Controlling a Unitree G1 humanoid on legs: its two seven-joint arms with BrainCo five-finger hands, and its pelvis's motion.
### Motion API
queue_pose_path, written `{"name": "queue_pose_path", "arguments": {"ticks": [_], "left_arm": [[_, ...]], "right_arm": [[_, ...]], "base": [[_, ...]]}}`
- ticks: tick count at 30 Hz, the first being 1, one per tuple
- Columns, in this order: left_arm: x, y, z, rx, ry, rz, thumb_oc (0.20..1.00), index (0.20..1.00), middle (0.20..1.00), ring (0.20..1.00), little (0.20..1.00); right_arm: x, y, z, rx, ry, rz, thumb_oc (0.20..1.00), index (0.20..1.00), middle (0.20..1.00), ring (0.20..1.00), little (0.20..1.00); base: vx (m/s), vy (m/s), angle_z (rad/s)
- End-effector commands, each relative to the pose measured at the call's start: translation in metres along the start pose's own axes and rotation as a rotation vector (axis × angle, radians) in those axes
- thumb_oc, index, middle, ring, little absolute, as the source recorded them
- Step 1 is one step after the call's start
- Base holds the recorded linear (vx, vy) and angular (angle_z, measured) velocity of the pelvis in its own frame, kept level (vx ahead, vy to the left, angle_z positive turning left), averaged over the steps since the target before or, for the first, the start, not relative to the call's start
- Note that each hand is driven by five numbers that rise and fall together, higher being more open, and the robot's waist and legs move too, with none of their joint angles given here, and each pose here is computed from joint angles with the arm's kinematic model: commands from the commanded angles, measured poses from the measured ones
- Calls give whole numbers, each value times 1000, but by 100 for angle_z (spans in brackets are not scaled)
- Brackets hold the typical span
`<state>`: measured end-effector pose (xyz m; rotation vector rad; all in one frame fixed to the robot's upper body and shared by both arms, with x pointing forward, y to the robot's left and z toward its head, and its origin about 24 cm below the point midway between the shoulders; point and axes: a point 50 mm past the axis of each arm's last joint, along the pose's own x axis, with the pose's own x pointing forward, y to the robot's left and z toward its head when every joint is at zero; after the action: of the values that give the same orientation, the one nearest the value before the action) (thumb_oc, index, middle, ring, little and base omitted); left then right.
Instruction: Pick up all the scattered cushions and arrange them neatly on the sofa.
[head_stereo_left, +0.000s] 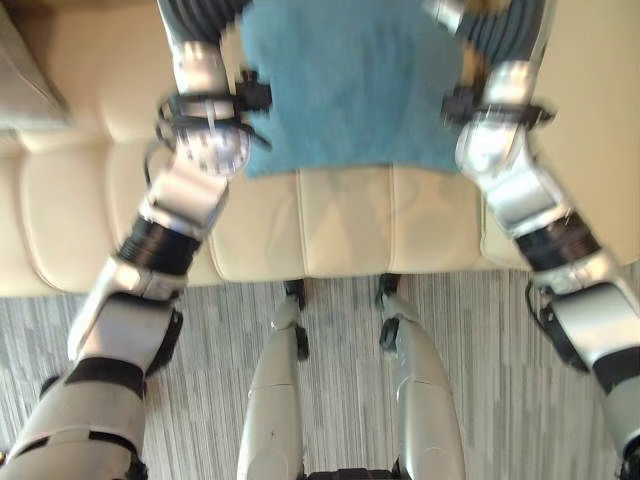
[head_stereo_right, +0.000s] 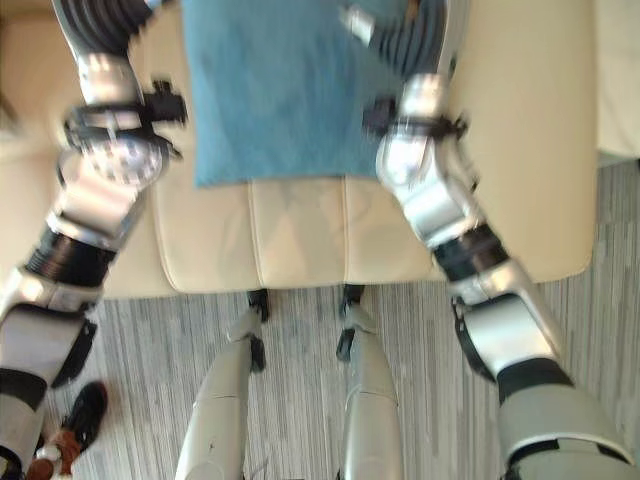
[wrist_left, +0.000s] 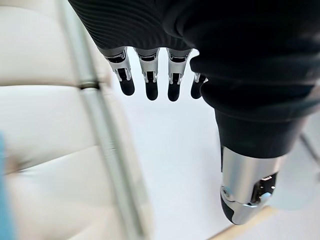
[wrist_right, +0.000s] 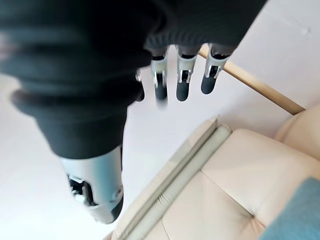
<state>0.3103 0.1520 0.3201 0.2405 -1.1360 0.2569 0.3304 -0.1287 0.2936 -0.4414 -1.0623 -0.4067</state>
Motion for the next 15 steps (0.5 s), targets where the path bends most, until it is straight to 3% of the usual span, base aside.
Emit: {"name": "queue_pose_path", "arguments": {"ticks": [1,3,6,14,15], "left_arm": [[-11,-4,10,-6,-84,-54,1000,1000,1000,1000,1000],[-52,8,0,-38,13,-91,1000,1000,1000,1000,1000],[-81,18,-9,-40,103,-115,1000,1000,1000,1000,1000],[-194,64,-45,31,580,-221,1000,1000,1000,1000,1000],[-195,64,-44,30,584,-222,1000,1000,1000,1000,1000]], "right_arm": [[-10,0,14,100,-80,55,1000,1000,1000,1000,1000],[-58,-4,3,258,53,146,1000,1000,1000,1000,1000],[-89,-8,-6,347,164,214,1000,1000,1000,1000,1000],[-177,-45,-46,270,507,419,1000,1000,1000,1000,1000],[-178,-45,-46,271,511,421,1000,1000,1000,1000,1000]], "base": [[146,81,-11],[123,81,-16],[92,79,-9],[69,85,-12],[26,54,-7]]}}
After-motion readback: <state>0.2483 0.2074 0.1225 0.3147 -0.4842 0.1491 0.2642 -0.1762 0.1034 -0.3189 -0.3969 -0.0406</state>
